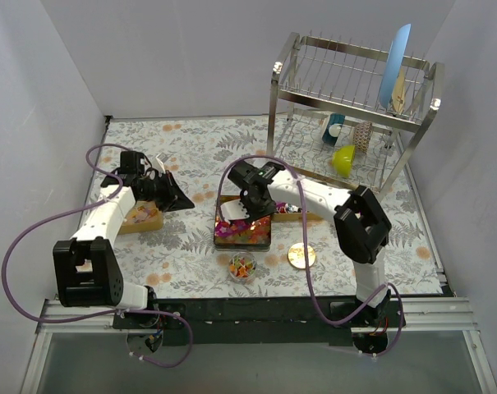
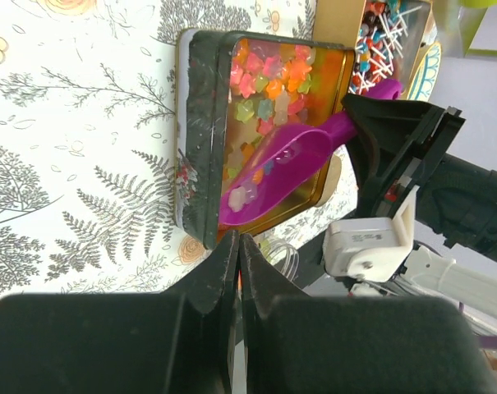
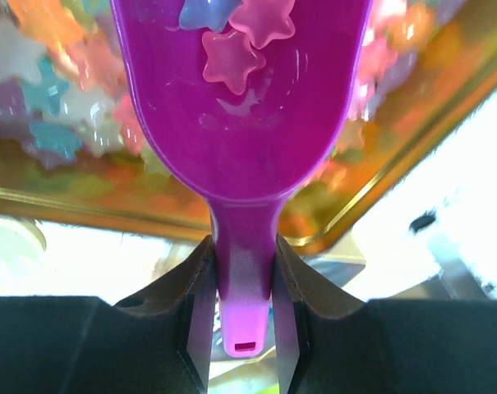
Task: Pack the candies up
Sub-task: Scoop the fake candies from the storage box, then place the fake candies in the packing bottle.
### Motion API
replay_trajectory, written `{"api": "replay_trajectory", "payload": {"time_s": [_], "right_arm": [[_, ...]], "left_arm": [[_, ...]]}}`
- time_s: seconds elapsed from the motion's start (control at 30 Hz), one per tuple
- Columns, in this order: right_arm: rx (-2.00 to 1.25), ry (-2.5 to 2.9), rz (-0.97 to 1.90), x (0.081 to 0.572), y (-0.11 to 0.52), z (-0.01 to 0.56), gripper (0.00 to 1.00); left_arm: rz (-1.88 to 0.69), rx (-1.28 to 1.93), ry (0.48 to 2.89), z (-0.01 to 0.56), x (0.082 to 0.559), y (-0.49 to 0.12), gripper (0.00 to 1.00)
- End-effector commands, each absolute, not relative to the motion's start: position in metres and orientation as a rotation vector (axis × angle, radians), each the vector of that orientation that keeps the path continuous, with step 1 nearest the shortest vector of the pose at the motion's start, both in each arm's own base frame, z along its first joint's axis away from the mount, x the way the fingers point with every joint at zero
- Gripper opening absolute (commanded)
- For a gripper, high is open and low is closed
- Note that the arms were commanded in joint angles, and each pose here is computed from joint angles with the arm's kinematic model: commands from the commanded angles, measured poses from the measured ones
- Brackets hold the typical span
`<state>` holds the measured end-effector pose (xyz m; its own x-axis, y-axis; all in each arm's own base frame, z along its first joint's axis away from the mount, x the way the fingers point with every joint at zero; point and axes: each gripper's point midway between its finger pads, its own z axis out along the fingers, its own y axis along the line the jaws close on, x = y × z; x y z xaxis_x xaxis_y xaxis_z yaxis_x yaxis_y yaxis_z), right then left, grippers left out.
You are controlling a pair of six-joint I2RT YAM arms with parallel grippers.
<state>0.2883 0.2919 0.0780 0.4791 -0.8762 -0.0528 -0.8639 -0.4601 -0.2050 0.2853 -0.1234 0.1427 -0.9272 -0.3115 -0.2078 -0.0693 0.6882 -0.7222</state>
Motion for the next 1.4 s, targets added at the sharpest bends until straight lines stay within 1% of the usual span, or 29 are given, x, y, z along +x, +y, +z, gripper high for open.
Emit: {"api": "replay_trajectory", "payload": {"time_s": [0.0,0.2,0.3,0.43,0.6,0.77,1.07,1.37], "right_arm": [[-2.397,1.55,-0.103,0.294,0.282,0.109,0.01],[-2.354,1.556,-0.114,0.294,0.28,0.136,0.01],[-2.394,1.556,-0.143,0.287,0.269,0.137,0.01],[-2.438,1.482,-0.239,0.276,0.256,0.151,0.01],[-2.538,1.384,-0.341,0.251,0.244,0.163,0.01],[-2.66,1.29,-0.488,0.232,0.229,0.165,0.01],[-2.775,1.197,-0.721,0.217,0.225,0.174,0.01],[-2.807,1.048,-0.944,0.219,0.233,0.184,0.01]], "left_arm": [[-1.084,-0.245,2.502,0.166,0.288,-0.12,0.0],[-1.088,-0.254,2.475,0.168,0.289,-0.118,0.0],[-1.09,-0.252,2.46,0.17,0.288,-0.118,0.0],[-1.084,-0.243,2.449,0.172,0.289,-0.117,0.0],[-1.073,-0.246,2.427,0.171,0.293,-0.113,0.0],[-1.079,-0.254,2.401,0.172,0.298,-0.111,0.0],[-1.079,-0.254,2.365,0.176,0.304,-0.109,0.0],[-1.099,-0.268,2.341,0.179,0.305,-0.109,0.0]]}}
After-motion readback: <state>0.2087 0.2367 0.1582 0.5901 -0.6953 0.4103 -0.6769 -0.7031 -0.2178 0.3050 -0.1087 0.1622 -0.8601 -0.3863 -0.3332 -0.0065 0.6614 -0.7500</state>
